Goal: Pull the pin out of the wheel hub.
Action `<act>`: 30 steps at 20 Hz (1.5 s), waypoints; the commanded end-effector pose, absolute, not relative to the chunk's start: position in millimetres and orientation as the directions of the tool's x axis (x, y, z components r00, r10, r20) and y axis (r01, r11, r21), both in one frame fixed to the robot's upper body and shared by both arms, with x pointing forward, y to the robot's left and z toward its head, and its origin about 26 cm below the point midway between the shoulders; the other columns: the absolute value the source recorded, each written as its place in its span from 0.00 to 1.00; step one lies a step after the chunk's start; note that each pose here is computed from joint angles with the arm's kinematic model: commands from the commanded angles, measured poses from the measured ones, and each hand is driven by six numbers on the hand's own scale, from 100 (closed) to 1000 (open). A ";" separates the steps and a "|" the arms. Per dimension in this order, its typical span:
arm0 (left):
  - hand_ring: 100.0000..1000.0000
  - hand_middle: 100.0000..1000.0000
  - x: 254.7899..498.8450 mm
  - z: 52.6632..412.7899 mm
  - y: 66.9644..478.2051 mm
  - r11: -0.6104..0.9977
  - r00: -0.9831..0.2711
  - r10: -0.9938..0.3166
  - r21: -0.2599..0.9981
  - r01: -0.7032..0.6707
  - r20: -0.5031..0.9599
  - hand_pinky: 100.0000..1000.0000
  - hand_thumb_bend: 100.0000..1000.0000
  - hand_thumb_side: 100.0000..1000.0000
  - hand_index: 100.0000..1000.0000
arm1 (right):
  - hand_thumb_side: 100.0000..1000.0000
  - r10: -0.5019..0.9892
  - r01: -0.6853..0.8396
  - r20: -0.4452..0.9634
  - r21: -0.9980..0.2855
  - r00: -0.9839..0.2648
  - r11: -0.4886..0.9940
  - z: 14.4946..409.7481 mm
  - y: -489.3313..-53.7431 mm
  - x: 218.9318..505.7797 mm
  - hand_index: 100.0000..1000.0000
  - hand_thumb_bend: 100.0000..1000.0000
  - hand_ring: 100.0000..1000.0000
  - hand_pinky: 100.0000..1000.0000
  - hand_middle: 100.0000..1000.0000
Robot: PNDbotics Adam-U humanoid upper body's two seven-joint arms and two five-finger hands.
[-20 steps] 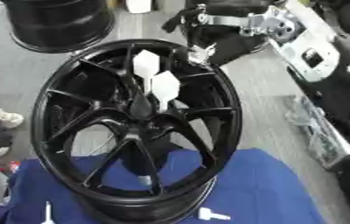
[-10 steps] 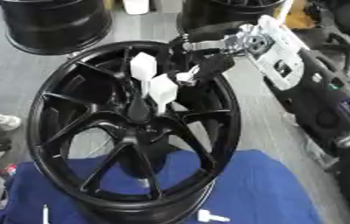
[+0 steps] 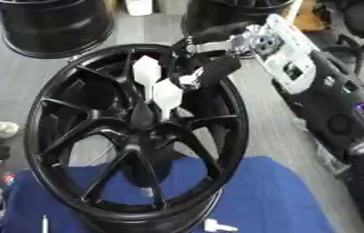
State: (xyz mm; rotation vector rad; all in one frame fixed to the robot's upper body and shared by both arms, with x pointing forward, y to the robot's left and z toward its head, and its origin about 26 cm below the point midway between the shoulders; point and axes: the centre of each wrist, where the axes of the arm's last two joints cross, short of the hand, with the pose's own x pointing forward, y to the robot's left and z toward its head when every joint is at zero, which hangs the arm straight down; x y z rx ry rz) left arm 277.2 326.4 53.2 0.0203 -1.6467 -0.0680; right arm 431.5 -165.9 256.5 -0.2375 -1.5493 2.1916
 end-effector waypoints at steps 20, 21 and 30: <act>0.58 0.54 279.3 63.2 327.8 0.997 -0.106 -0.069 0.072 0.026 0.992 0.66 0.44 0.56 0.66 | 0.83 0.374 -0.148 -0.048 -0.867 -0.926 -0.476 252.2 -168.1 431.0 0.97 0.07 0.63 0.72 0.89; 0.58 0.54 279.4 63.3 327.7 0.997 -0.106 -0.069 0.072 0.027 0.992 0.66 0.44 0.56 0.66 | 0.79 0.370 -0.144 -0.051 -0.865 -0.927 -0.480 251.5 -168.3 431.1 0.97 0.07 0.64 0.72 0.89; 0.58 0.54 279.7 63.6 327.6 0.997 -0.108 -0.069 0.072 0.028 0.992 0.66 0.44 0.56 0.66 | 0.63 0.346 -0.126 -0.069 -0.851 -0.936 -0.510 244.1 -168.1 432.9 0.96 0.05 0.62 0.72 0.84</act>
